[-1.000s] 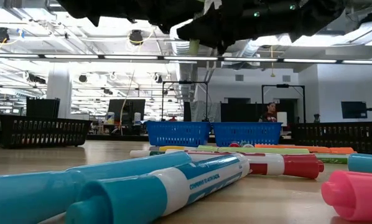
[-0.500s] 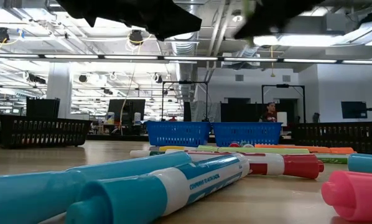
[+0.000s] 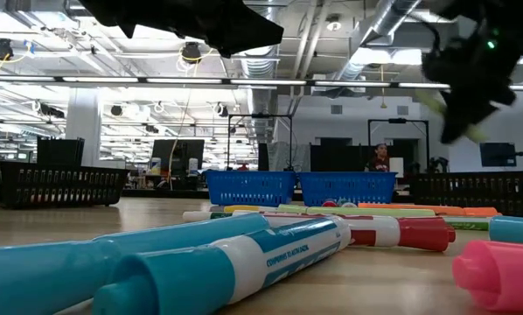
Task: Pick & Place Markers
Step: Put the light green highlighter into the right black bin
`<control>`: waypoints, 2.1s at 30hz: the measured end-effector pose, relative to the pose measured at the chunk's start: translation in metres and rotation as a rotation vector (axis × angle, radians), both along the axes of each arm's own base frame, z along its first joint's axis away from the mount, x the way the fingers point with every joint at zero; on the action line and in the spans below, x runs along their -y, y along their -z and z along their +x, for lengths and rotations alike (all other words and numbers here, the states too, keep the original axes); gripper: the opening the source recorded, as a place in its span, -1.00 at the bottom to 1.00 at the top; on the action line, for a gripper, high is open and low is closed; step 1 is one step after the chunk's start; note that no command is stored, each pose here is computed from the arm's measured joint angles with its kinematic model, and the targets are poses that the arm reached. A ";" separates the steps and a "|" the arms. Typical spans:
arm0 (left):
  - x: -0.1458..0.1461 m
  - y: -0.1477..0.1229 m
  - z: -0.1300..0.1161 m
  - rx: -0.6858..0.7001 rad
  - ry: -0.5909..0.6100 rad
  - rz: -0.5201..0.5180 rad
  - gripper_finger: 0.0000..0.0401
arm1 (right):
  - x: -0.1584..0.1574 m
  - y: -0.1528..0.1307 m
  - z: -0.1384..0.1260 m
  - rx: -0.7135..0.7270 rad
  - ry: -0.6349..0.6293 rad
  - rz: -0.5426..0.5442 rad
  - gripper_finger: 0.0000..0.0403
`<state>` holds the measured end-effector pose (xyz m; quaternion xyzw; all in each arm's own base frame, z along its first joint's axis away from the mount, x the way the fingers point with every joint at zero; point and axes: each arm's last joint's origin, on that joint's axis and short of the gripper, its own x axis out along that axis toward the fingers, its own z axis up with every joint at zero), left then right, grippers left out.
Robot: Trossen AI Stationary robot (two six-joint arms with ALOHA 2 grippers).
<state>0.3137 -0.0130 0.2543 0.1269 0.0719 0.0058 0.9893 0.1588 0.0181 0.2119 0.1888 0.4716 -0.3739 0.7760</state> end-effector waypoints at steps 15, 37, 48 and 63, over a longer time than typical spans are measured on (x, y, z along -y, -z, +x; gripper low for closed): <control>-0.007 -0.001 0.000 0.009 -0.021 0.004 -0.37 | -0.006 0.029 -0.001 -0.040 -0.043 0.216 -0.70; -0.009 -0.002 0.001 0.022 -0.029 0.003 -0.37 | -0.004 0.045 -0.011 -0.091 -0.018 0.199 -0.70; -0.009 -0.003 0.001 0.029 -0.028 0.008 -0.37 | -0.002 0.044 -0.010 -0.169 -0.261 0.071 -0.70; -0.016 -0.003 0.001 0.036 -0.050 0.012 -0.37 | -0.005 0.041 0.003 -0.013 -0.228 0.094 -0.70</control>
